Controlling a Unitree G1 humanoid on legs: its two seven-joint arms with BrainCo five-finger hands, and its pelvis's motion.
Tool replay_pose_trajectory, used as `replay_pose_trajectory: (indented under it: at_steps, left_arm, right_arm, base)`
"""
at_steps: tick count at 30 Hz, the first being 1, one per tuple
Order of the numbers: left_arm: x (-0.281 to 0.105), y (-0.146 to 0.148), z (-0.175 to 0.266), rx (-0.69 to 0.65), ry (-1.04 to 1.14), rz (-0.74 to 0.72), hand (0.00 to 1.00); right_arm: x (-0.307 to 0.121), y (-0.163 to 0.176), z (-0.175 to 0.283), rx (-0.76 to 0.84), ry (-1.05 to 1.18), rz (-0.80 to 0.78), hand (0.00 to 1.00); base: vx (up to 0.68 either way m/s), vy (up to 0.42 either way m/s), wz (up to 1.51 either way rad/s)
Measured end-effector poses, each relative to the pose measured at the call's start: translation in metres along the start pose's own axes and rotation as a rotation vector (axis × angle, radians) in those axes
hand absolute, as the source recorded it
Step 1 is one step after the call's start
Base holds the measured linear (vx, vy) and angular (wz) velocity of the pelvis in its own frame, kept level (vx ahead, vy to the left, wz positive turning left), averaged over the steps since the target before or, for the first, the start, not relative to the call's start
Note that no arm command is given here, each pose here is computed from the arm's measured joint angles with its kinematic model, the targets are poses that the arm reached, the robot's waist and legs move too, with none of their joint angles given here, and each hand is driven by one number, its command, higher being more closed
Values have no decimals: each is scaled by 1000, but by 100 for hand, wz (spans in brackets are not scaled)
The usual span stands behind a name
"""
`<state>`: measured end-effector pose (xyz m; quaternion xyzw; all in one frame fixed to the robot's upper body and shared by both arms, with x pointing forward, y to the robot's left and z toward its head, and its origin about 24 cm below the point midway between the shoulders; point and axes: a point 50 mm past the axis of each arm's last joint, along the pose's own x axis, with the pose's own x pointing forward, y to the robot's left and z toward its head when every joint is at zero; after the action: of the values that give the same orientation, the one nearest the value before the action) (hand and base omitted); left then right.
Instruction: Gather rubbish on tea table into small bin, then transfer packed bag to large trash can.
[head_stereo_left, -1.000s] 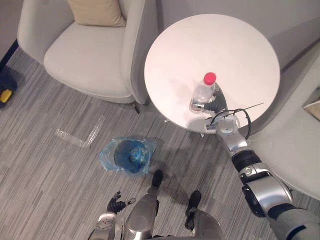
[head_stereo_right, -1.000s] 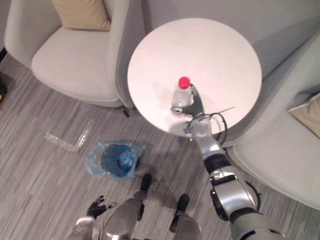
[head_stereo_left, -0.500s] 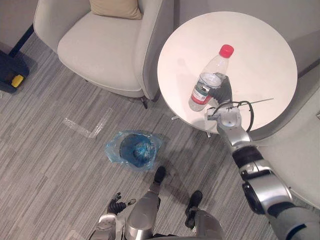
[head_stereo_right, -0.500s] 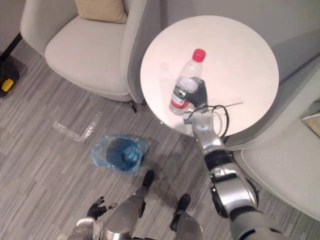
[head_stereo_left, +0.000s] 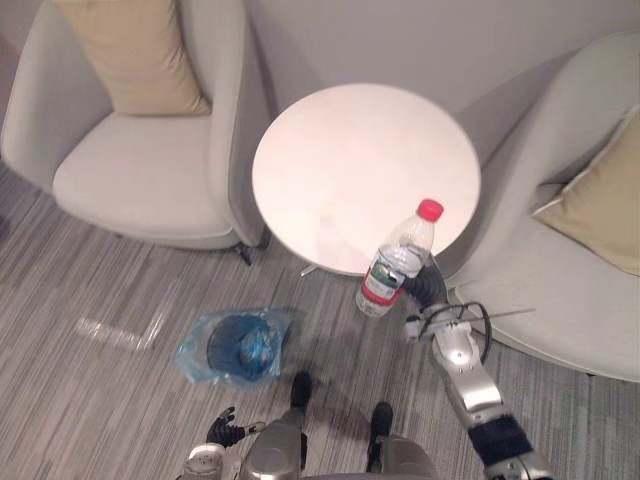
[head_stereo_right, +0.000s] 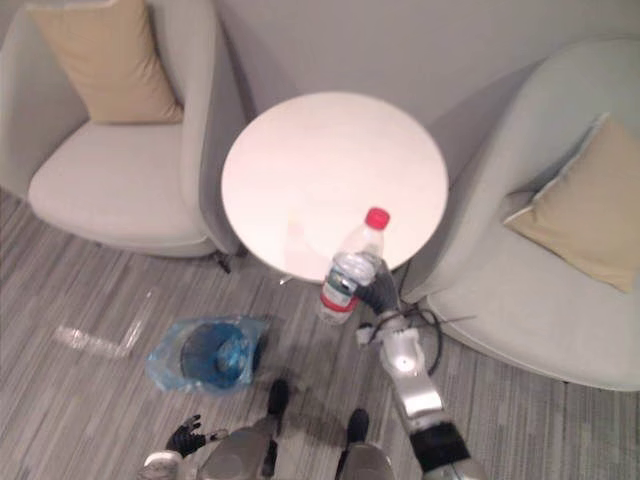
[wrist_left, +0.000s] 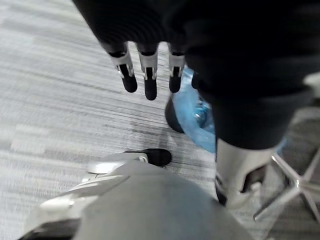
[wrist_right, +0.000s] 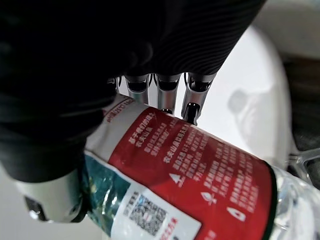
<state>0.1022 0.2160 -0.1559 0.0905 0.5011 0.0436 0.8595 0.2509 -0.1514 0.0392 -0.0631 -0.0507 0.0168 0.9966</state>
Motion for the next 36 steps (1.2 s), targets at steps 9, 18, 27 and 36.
replay_pose_trajectory:
  at_steps: [9, 18, 27, 36]
  left_arm:
    - [-2, 0, -10, 26, 35, -11, 0]
    - [0, -6, 1, 46, -10, -37, 0]
    - [1, -7, 8, 46, -28, -25, 0]
    - [-1, -6, 0, 100, 4, -28, 0]
  right_arm:
    - [-17, 4, -15, -52, 65, 27, 100]
    - [-7, 1, -7, -131, 21, 0, 100]
    - [-13, -19, -22, -146, 101, -106, 100]
    - [-25, -25, -34, -109, 173, -184, 100]
  base:
    - [-39, 17, -37]
    - [-49, -57, 38]
    - [-158, -79, 54]
    - [-58, 114, 53]
